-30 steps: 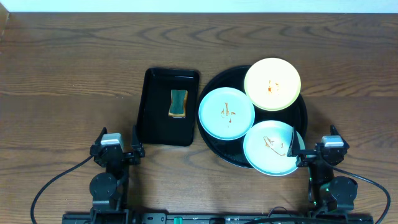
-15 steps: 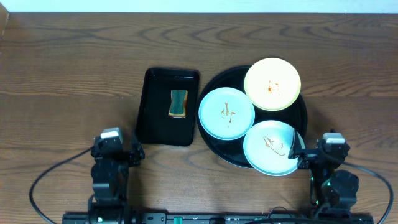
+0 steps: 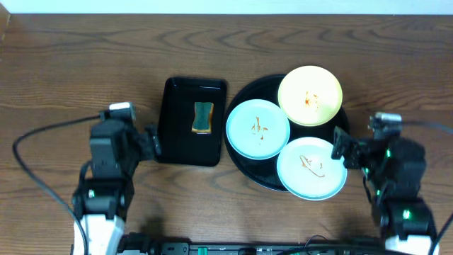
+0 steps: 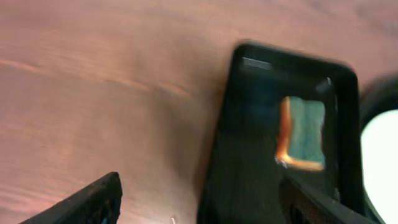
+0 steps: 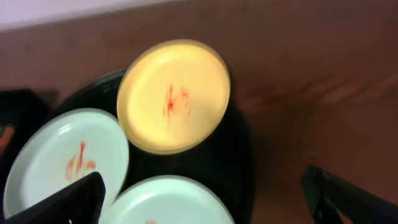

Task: Clean dirty plates on tray and stack at the side
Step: 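Raise both arms and move the left gripper toward the sponge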

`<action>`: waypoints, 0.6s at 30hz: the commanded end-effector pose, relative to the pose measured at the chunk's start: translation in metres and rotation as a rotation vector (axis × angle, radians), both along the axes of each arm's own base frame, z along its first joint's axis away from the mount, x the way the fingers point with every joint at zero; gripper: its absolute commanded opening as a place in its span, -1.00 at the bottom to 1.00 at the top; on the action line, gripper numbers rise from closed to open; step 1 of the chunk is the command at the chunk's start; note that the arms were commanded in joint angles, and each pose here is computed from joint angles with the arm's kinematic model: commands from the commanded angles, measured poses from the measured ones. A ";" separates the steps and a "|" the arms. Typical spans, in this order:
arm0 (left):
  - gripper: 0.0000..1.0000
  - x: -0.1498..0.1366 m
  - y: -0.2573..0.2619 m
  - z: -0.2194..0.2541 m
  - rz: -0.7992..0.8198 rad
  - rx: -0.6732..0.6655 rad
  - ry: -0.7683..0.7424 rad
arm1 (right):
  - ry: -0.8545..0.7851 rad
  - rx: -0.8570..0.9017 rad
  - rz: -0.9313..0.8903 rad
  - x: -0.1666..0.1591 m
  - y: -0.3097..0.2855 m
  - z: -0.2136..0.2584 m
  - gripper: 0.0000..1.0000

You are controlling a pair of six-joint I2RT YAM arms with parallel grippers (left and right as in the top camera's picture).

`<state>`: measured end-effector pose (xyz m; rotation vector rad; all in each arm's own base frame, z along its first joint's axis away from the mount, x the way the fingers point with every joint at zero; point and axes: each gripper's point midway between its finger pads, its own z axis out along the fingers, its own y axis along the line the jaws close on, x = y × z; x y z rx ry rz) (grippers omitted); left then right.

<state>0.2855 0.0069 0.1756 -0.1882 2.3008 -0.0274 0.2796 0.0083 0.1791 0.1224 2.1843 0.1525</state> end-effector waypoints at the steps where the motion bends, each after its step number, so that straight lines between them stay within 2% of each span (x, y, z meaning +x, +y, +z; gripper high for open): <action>1: 0.62 0.007 -0.017 0.010 -0.066 -0.079 0.075 | 0.127 0.013 0.053 0.007 0.010 -0.002 0.99; 5: 0.62 0.001 -0.022 0.004 -0.083 -0.104 0.171 | 0.305 0.021 0.059 0.002 0.012 -0.013 0.99; 8: 0.63 -0.001 -0.022 0.003 -0.082 -0.105 0.182 | 0.363 0.057 0.086 0.002 0.019 -0.017 0.98; 14: 0.62 0.006 -0.022 0.008 -0.059 -0.127 0.147 | 0.302 0.144 0.186 0.013 0.041 -0.006 0.98; 18: 0.62 0.016 -0.023 0.015 -0.028 -0.165 0.101 | 0.210 0.153 0.256 0.031 0.054 0.007 0.84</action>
